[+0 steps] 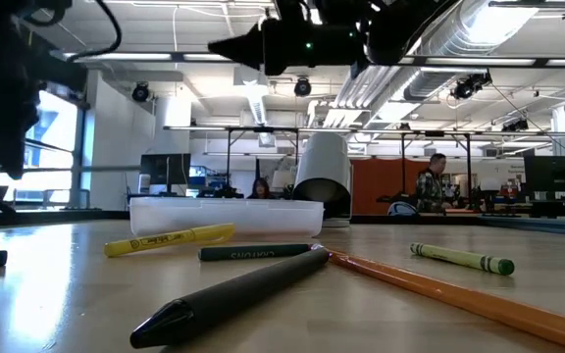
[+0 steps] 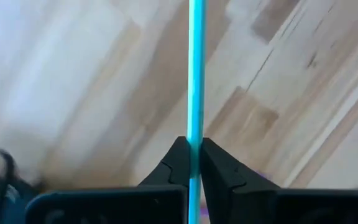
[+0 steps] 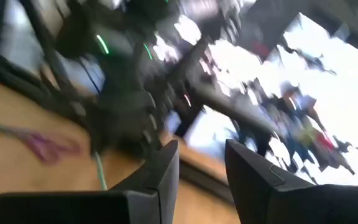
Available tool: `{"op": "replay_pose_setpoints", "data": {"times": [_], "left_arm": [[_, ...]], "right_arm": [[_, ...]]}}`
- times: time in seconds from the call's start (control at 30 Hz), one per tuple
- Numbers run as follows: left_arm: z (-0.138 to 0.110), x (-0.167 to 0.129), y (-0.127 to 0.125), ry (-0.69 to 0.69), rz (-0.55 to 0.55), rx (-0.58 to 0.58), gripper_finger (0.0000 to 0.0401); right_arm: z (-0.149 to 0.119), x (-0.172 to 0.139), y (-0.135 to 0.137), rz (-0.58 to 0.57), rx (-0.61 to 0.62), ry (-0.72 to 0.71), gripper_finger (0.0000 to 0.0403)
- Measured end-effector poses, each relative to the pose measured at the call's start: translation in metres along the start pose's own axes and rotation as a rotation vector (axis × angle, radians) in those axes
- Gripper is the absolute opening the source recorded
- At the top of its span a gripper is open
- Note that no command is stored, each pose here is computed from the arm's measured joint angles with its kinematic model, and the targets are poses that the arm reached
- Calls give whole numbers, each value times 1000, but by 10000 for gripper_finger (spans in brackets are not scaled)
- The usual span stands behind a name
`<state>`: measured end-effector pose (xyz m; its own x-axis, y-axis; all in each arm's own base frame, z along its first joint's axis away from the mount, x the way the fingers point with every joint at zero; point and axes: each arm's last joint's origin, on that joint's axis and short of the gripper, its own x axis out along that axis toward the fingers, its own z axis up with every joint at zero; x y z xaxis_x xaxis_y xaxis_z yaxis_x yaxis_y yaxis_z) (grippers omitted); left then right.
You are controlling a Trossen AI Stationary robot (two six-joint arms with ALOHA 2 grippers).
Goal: Pick & place school supplies into a supply box
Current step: Put the left light blue colored pencil into the black supply box
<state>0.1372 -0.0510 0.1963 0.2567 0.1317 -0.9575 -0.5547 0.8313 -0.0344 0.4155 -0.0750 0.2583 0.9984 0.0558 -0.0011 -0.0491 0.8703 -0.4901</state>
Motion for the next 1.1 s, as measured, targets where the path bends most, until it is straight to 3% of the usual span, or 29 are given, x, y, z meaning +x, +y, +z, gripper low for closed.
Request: {"op": "replay_pose_setpoints", "data": {"times": [0.13, 0.27, 0.43, 0.53, 0.8, 1.1], "left_arm": [[11, -7, 0, -61, 11, 78, 43], [34, 1, 3, -75, -30, 94, 48], [74, 22, 11, -139, -108, 143, 46], [98, 33, 15, -151, -163, 156, 46], [156, 46, 9, -112, -133, 246, 50], [184, 90, -8, 4, -104, 275, 58]], "right_arm": [[13, -17, -11, -168, 17, 229, 114], [28, -38, -14, -242, 127, 400, 114], [39, -54, -14, -218, 337, 448, 114], [36, -57, -11, -190, 391, 486, 114], [30, -57, -10, -169, 328, 529, 114], [30, -57, -10, -172, 336, 532, 114]]}}
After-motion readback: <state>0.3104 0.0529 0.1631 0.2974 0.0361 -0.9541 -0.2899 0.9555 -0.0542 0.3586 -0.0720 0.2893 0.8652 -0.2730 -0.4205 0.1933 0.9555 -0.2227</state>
